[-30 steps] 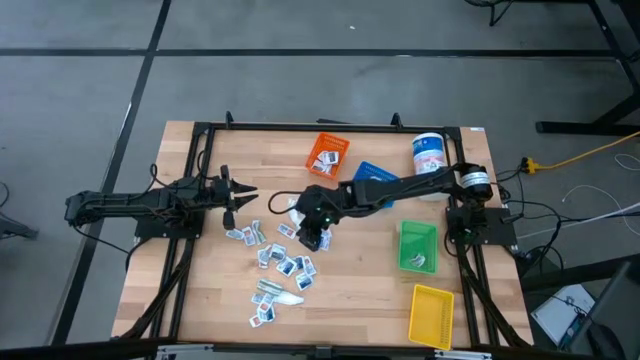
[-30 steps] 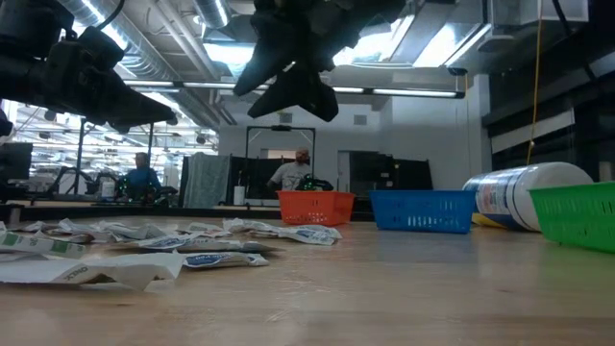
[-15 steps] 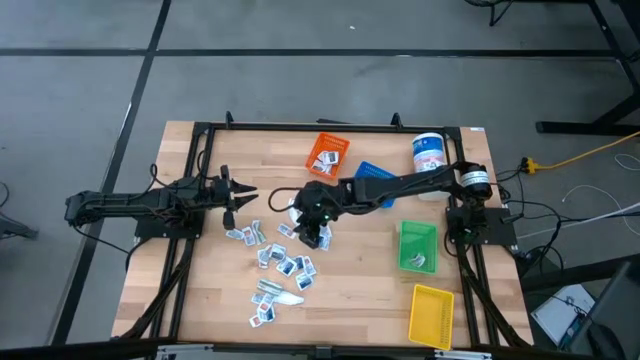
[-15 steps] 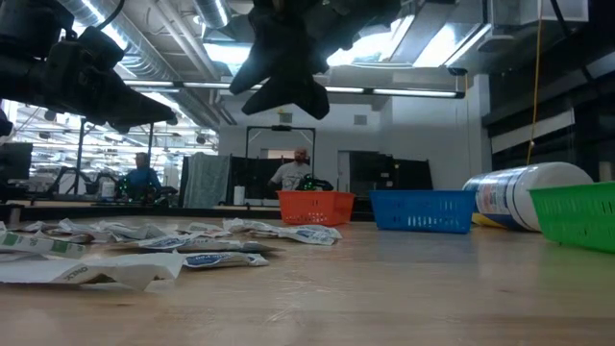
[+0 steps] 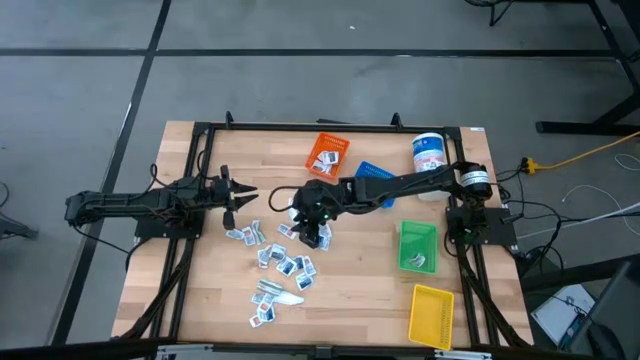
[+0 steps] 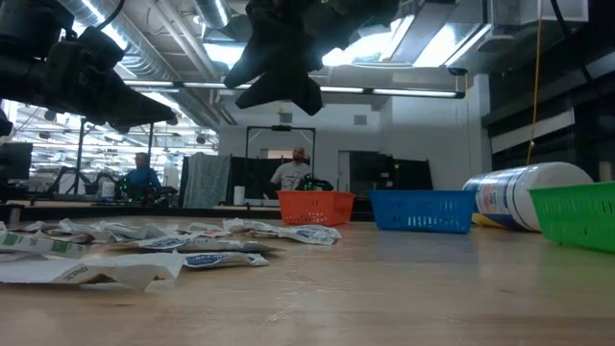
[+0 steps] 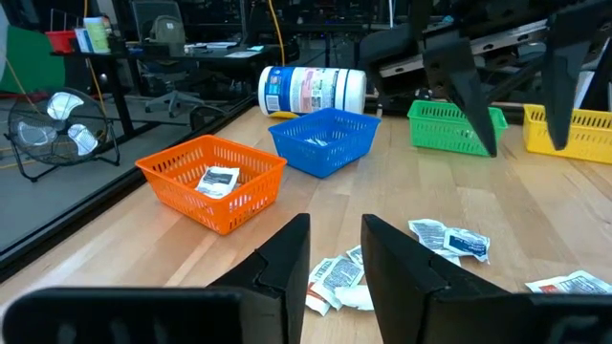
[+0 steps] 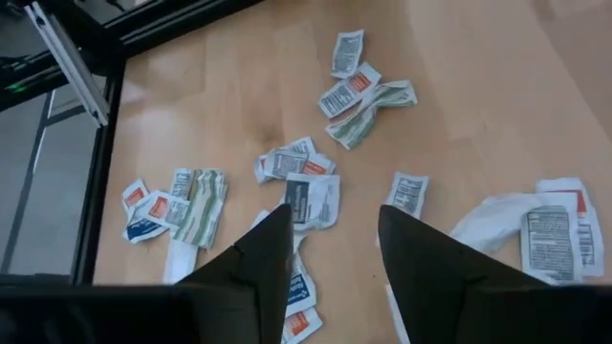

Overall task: Pick & Place First Aid Supplies
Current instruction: Put the blue alcohol pad into the green basket

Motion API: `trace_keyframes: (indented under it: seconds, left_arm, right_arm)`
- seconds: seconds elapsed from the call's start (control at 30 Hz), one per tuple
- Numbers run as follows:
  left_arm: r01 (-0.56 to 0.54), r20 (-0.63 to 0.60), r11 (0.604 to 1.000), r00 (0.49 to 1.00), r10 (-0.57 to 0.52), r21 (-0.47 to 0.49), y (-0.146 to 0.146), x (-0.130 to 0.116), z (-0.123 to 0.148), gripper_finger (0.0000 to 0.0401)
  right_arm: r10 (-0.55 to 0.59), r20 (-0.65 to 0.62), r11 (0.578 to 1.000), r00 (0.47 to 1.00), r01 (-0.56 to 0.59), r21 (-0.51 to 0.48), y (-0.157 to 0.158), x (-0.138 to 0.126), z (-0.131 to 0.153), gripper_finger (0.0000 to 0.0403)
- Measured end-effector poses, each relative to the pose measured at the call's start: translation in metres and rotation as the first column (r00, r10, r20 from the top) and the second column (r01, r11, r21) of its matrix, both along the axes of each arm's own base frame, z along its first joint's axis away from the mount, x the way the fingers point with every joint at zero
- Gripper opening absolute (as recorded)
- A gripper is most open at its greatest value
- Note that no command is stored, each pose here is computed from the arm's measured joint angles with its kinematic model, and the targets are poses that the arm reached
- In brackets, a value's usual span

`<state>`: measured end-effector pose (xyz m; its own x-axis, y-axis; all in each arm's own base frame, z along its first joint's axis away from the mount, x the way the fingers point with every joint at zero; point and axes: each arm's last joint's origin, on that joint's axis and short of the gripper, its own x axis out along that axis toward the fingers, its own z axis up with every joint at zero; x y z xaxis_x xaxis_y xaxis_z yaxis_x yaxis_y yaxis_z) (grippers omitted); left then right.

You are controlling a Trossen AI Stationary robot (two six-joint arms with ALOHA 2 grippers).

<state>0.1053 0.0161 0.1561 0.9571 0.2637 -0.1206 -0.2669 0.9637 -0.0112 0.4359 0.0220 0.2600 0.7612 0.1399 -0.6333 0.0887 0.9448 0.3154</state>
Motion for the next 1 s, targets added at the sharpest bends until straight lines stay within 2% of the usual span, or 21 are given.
trace_keyframes:
  seconds: [0.63, 0.73, 0.83, 1.0]
  left_arm:
    - [0.0, 0.0, 1.0, 1.0, 0.0, 0.0, 0.0, 0.0, 0.0, 0.0091]
    - [0.0, 0.0, 1.0, 1.0, 0.0, 0.0, 0.0, 0.0, 0.0, 0.0092]
    - [0.0, 0.0, 1.0, 1.0, 0.0, 0.0, 0.0, 0.0, 0.0, 0.0093]
    - [0.0, 0.0, 1.0, 1.0, 0.0, 0.0, 0.0, 0.0, 0.0, 0.009]
  right_arm:
    - [-0.013, -0.025, 1.0, 1.0, 0.013, 0.001, -0.004, -0.001, -0.002, 0.0156]
    - [-0.013, -0.08, 1.0, 0.997, 0.013, -0.001, -0.004, -0.005, -0.006, 0.0156]
    - [-0.02, -0.194, 1.0, 0.981, 0.019, -0.005, -0.008, -0.013, -0.013, 0.0156]
    - [-0.037, -0.407, 0.999, 0.913, 0.032, -0.019, -0.013, -0.031, -0.025, 0.0156]
